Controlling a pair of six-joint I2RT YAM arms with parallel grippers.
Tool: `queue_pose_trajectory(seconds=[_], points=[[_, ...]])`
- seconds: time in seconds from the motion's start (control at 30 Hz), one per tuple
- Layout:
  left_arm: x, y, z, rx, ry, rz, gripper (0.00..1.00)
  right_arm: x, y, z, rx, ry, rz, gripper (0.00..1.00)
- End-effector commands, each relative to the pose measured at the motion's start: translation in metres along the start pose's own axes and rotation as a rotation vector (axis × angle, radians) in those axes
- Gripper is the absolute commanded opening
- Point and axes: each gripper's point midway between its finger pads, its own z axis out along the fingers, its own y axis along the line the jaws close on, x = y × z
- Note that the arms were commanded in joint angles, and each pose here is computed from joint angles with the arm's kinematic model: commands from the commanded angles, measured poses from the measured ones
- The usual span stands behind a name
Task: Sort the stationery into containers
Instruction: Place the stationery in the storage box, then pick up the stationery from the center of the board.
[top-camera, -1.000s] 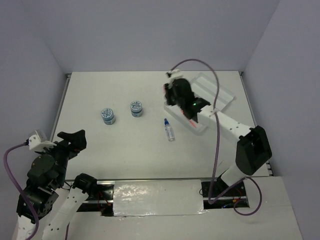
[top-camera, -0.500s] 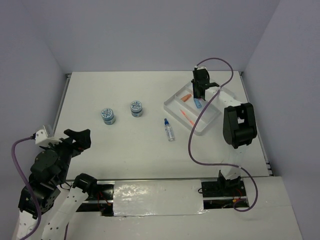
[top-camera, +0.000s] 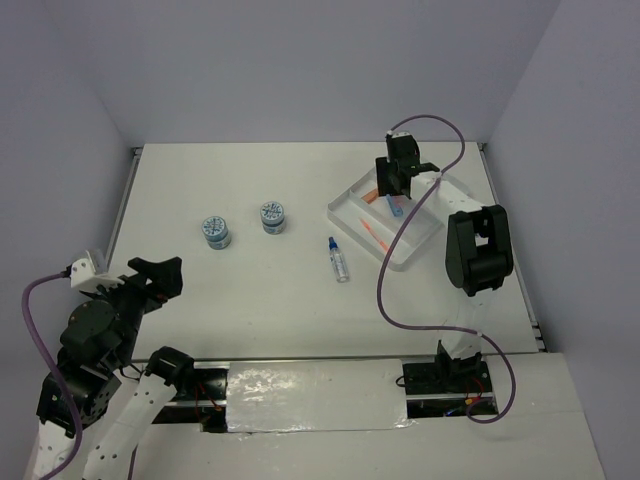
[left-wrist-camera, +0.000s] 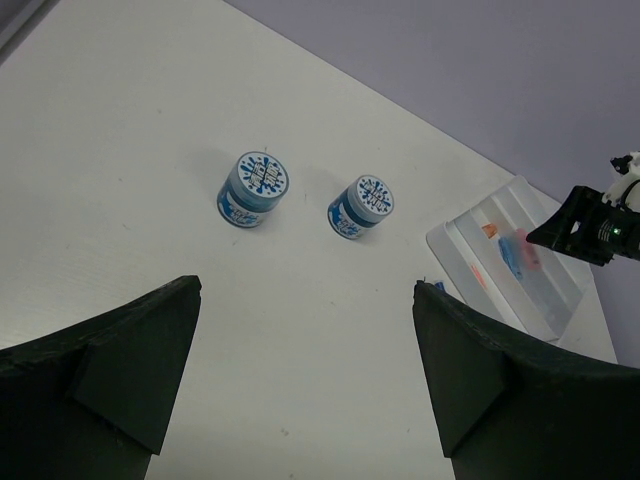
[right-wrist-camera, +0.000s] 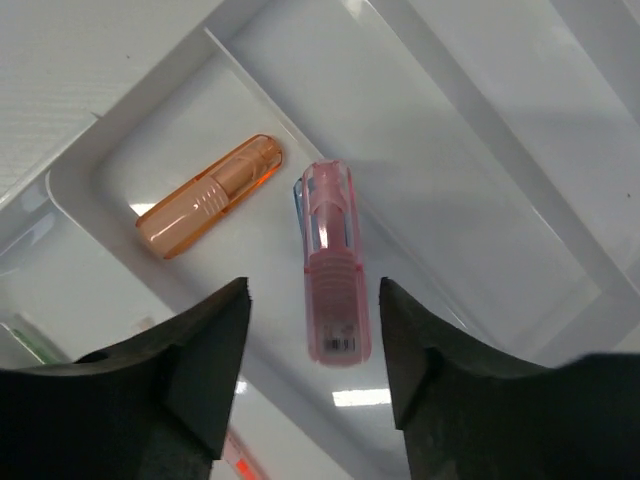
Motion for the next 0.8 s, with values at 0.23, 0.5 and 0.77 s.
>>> queue_pose_trajectory(seconds=[0.23, 0.5, 0.77], points=[[-0.006, -0.007, 0.003, 0.025, -0.025, 0.013, 0.99, -0.036, 0.012, -0.035, -0.072, -0.083, 0.047, 0.83], [-0.006, -0.006, 0.005, 0.017, -0.02, 0.013, 0.99, -0.049, 0.134, -0.093, -0.389, -0.149, 0.021, 1.0], [-0.003, -0.008, 0.007, 0.02, -0.006, 0.024, 0.99, -0.022, 0.283, -0.107, -0.616, -0.16, -0.166, 1.0]])
